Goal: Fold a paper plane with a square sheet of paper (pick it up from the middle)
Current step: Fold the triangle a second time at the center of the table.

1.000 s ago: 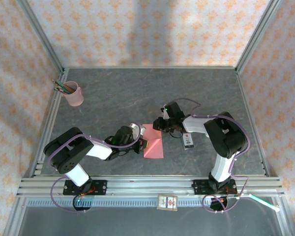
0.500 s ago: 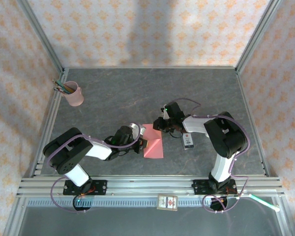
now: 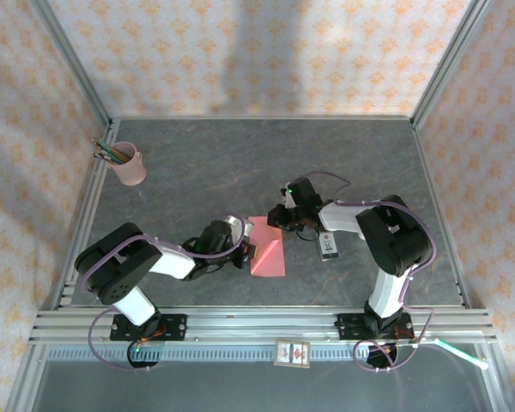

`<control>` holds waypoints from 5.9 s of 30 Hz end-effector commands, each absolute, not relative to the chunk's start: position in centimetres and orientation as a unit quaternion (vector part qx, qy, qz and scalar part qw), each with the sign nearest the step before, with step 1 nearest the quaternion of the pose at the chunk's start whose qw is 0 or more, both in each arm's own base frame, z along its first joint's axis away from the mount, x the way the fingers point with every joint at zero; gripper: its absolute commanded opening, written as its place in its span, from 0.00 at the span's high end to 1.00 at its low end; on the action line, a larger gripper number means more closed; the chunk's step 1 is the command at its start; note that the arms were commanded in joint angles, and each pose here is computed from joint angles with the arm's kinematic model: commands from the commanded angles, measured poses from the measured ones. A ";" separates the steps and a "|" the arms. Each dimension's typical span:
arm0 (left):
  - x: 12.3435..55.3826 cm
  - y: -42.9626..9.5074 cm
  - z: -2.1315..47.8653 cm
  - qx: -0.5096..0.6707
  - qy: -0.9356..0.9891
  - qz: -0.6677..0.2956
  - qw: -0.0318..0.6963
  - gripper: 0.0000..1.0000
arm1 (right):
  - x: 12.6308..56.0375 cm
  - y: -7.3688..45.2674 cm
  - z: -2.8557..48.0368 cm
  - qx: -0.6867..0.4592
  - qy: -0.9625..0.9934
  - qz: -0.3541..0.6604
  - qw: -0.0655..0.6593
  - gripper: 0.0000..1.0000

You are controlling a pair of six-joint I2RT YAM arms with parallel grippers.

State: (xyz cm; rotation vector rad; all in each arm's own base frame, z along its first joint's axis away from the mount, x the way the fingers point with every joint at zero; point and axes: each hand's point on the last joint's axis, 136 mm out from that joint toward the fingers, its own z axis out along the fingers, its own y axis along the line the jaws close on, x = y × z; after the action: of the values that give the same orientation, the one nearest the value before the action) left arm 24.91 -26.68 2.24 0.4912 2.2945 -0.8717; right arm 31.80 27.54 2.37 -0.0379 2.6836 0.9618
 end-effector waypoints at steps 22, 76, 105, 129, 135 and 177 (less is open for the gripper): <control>25.1 -25.8 0.1 0.176 0.896 -0.295 0.282 1.00 | 30.6 25.7 -1.1 -0.006 0.955 0.274 0.114 0.77; 24.9 -23.1 -3.3 0.148 0.937 -0.200 0.245 1.00 | 24.8 29.5 4.6 0.026 0.914 0.394 0.095 0.83; 24.7 -23.0 -3.8 0.155 0.940 -0.188 0.239 1.00 | 25.2 28.3 6.0 0.001 0.923 0.364 0.128 0.78; 24.6 -22.1 -4.4 0.162 0.945 -0.160 0.235 1.00 | 25.3 24.8 1.1 0.027 0.949 0.294 0.110 0.81; 24.7 -22.1 -4.5 0.165 0.945 -0.158 0.235 1.00 | 26.5 23.6 1.6 0.044 0.951 0.280 0.123 0.81; 24.6 -22.0 -5.0 0.170 0.948 -0.146 0.226 1.00 | 28.0 23.1 1.6 0.007 0.951 0.278 0.138 0.80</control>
State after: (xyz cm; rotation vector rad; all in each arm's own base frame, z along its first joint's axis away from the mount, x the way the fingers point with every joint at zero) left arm 27.89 -27.23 1.44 0.4446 2.3495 -0.6825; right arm 27.66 25.93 2.44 -0.0253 2.7308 0.9402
